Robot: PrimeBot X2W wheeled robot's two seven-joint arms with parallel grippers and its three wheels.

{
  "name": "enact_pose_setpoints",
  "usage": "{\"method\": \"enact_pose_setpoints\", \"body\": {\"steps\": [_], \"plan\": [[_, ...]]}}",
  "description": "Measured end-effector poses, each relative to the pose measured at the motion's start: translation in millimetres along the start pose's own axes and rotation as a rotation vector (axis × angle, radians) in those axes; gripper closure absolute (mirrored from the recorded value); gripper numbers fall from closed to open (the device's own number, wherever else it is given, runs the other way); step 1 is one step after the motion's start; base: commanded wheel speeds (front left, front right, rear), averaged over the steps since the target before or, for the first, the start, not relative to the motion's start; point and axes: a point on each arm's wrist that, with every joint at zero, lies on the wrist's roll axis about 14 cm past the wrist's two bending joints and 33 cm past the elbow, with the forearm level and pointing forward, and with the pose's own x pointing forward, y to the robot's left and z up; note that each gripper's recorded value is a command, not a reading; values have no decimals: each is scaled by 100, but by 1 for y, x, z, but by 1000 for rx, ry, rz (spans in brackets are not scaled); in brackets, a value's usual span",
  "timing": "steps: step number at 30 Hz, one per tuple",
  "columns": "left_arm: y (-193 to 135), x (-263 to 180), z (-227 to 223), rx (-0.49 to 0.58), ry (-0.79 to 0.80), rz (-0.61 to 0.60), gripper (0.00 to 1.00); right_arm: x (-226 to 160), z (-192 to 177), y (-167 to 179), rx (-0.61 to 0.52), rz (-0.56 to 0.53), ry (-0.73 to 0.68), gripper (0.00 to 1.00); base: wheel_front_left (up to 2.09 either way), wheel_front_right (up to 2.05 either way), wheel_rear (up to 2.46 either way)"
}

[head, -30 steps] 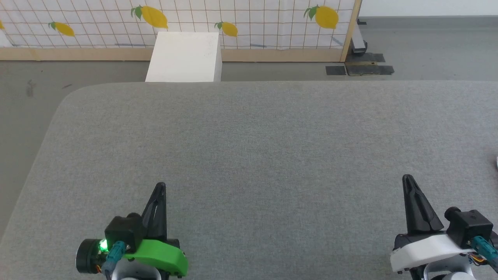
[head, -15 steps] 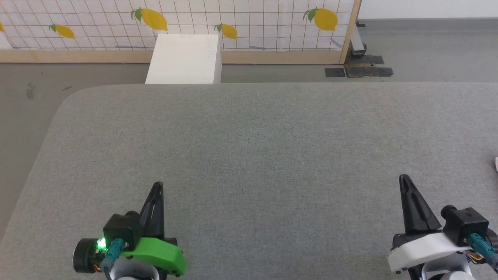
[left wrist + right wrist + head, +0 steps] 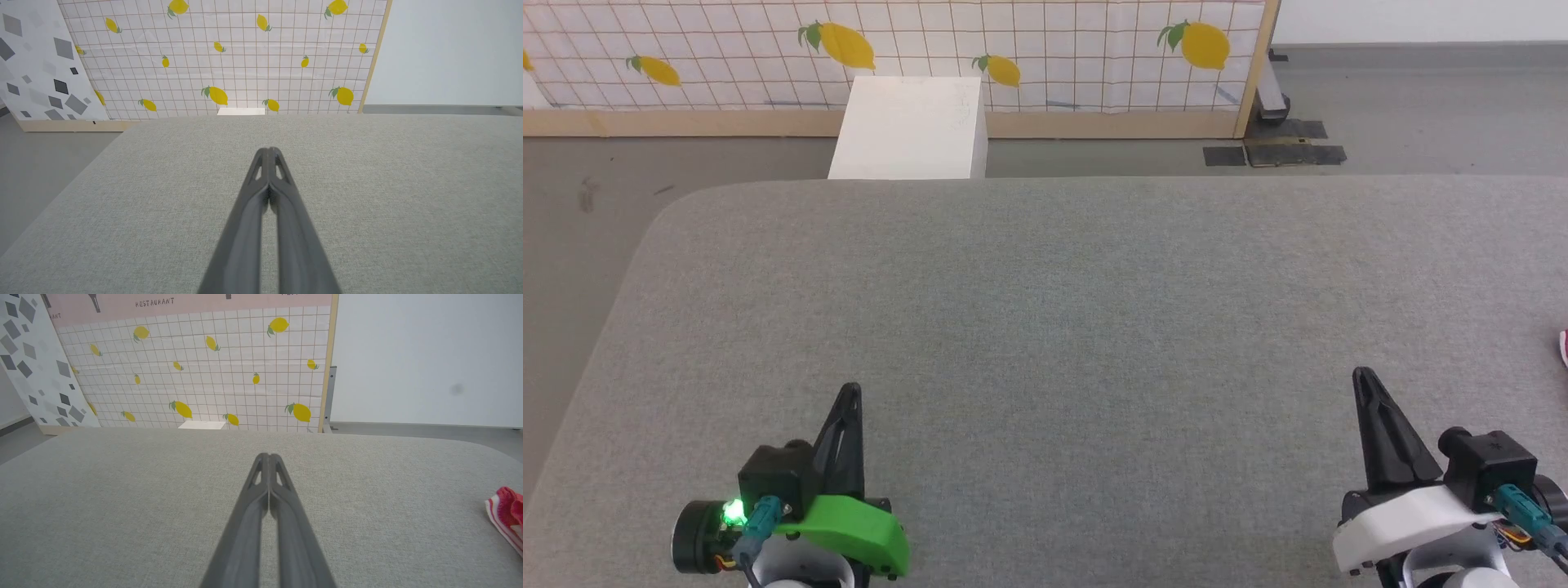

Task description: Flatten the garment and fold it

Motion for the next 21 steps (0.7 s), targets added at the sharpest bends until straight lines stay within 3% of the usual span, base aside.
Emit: {"method": "enact_pose_setpoints", "body": {"steps": [21], "plan": [[4,0,3,30,18,14,100,1,4,5,-26,16,16,100,0,0,0]]}}
